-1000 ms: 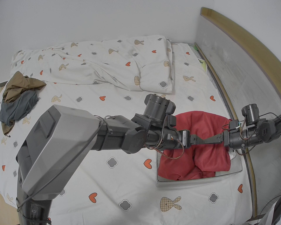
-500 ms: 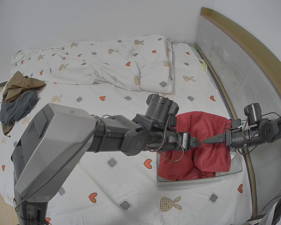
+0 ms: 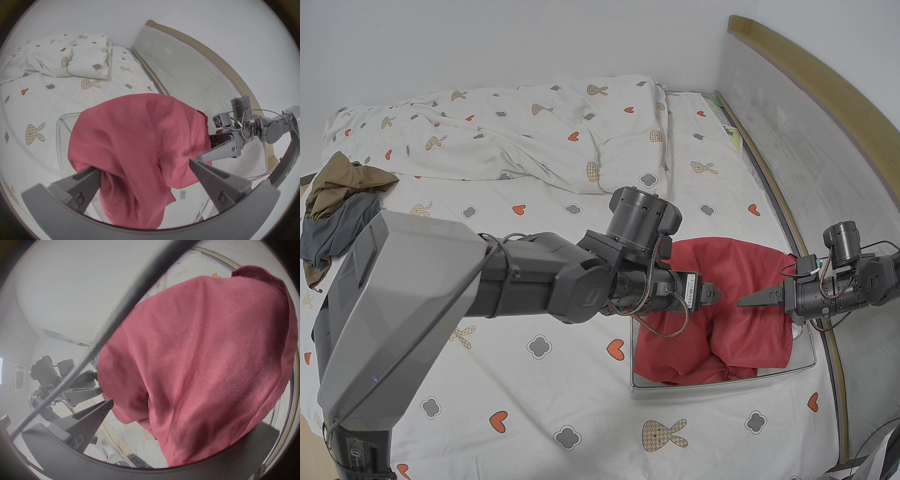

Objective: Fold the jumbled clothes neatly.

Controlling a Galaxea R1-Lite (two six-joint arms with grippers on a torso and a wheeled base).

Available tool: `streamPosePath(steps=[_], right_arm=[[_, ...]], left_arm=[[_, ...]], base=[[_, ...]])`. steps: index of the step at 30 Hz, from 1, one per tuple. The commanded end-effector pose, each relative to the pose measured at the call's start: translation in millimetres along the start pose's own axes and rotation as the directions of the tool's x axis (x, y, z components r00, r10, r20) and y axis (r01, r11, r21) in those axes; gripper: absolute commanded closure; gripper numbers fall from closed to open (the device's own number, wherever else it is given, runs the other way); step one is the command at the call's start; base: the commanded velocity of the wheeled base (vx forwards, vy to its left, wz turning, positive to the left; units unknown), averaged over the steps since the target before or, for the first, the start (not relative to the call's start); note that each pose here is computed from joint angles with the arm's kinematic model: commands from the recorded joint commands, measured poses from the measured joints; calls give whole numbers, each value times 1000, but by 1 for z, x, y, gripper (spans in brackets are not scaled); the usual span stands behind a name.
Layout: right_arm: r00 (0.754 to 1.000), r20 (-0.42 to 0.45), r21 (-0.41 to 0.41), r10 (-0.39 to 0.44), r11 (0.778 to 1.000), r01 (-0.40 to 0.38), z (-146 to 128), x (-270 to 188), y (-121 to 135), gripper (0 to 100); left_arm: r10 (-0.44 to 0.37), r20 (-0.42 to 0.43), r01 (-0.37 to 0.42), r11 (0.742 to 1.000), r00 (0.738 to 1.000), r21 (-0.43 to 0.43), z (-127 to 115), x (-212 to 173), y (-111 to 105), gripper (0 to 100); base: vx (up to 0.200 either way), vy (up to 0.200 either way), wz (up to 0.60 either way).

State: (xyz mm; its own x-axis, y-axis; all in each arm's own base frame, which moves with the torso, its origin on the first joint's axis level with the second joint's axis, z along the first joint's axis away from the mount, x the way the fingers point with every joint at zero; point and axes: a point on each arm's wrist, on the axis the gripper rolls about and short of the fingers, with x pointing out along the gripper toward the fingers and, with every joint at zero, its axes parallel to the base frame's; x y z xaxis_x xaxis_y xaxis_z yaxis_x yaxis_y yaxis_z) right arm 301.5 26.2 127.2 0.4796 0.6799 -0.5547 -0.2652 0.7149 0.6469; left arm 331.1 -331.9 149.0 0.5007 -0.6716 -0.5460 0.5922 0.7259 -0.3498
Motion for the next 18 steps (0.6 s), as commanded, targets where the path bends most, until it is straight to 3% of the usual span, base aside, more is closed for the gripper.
streamPosePath(steps=[1,6,13,18], right_arm=[[1000,2,-1,1,1000,-1,1,0,0,0],[1000,3,0,1,1000,-1,1,0,0,0],[1000,3,0,1,1000,-1,1,0,0,0],[1000,3,0,1,1000,-1,1,0,0,0]], left_arm=[[-1,14,1,1000,1000,3,3,-5,-3,0],[2,30,-2,1000,1000,5,7,-13,-5,0],[83,107,-84,996,991,3,19,-31,-11,0],[62,153,-64,998,986,5,29,-54,-19,0]], base=[[0,0,0],[0,0,0],[0,0,0],[0,0,0]])
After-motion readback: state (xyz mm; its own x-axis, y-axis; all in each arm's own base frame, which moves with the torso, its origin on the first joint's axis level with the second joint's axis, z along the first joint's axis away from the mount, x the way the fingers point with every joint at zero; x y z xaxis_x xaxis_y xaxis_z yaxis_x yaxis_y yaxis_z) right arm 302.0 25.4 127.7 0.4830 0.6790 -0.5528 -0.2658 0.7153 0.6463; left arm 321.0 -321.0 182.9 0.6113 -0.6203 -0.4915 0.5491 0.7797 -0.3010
